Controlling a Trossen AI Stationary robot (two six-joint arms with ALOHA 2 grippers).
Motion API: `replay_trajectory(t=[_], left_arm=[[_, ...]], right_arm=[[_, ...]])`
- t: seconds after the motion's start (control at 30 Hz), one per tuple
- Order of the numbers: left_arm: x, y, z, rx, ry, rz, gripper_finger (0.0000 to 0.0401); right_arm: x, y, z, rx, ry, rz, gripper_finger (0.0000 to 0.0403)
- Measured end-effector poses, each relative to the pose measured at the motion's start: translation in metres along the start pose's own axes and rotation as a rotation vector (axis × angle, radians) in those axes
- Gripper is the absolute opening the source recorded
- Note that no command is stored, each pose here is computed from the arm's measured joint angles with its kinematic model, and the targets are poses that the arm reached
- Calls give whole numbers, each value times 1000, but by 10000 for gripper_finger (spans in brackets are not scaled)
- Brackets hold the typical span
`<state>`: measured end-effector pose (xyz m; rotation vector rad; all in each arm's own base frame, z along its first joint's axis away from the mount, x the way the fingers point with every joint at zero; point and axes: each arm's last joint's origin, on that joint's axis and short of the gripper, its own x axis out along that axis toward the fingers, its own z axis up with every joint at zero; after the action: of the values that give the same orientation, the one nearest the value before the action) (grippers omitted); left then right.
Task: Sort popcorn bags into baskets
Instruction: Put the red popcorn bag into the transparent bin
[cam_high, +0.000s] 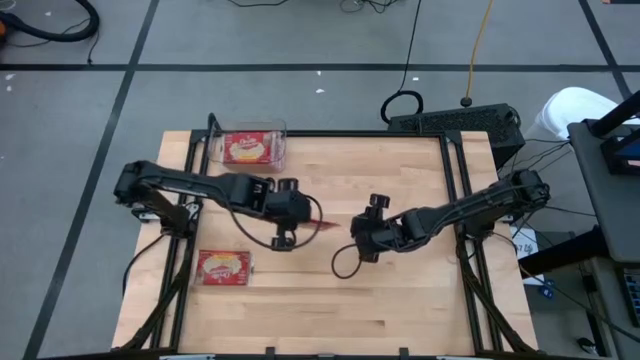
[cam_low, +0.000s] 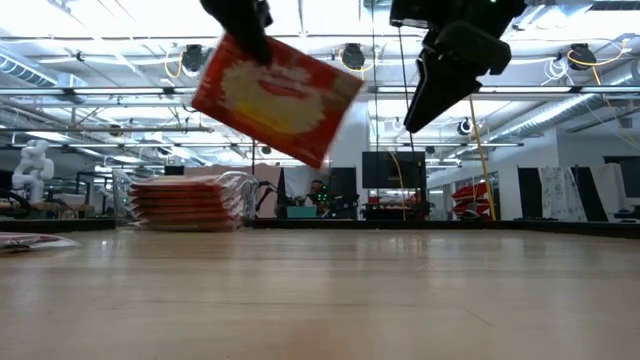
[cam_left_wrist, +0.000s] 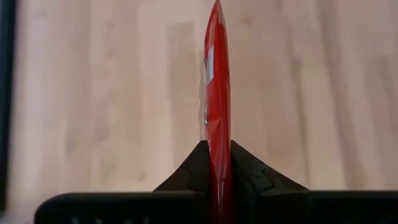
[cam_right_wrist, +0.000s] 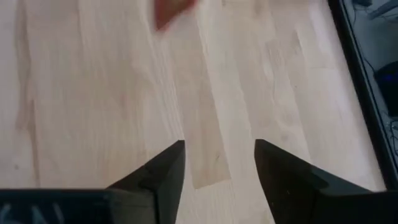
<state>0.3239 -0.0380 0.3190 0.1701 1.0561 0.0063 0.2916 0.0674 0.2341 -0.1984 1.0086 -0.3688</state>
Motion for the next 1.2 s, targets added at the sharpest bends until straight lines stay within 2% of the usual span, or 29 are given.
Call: replay_trajectory(t=[0.13,0.37,0.47,0.67,0.77,0.93,1.1,1.2], left_arm=[[-24,8,-12,-14,18,70,33],[-73,38,-52,-64,-91,155,35],[-92,55,-74,-63,-162,214,35],[-110,85,-120,-41,-159,359,35],[-110,97,-139,-54,-161,402,35],[-92,116,-163,-34,-179,359,36],[-73,136,-185,-125,-123,369,36],[-66,147,-197,-171,-137,349,36]], right_arm=[[-4,6,-2,-7,-9,-7,189],[-7,24,-11,-8,-45,27,189],[-2,34,-18,-13,-93,56,186],[12,54,-34,-4,-272,141,177],[17,61,-43,9,-366,179,177],[23,66,-58,45,-479,227,176],[23,70,-69,39,-482,248,176],[22,73,-71,25,-482,255,176]])
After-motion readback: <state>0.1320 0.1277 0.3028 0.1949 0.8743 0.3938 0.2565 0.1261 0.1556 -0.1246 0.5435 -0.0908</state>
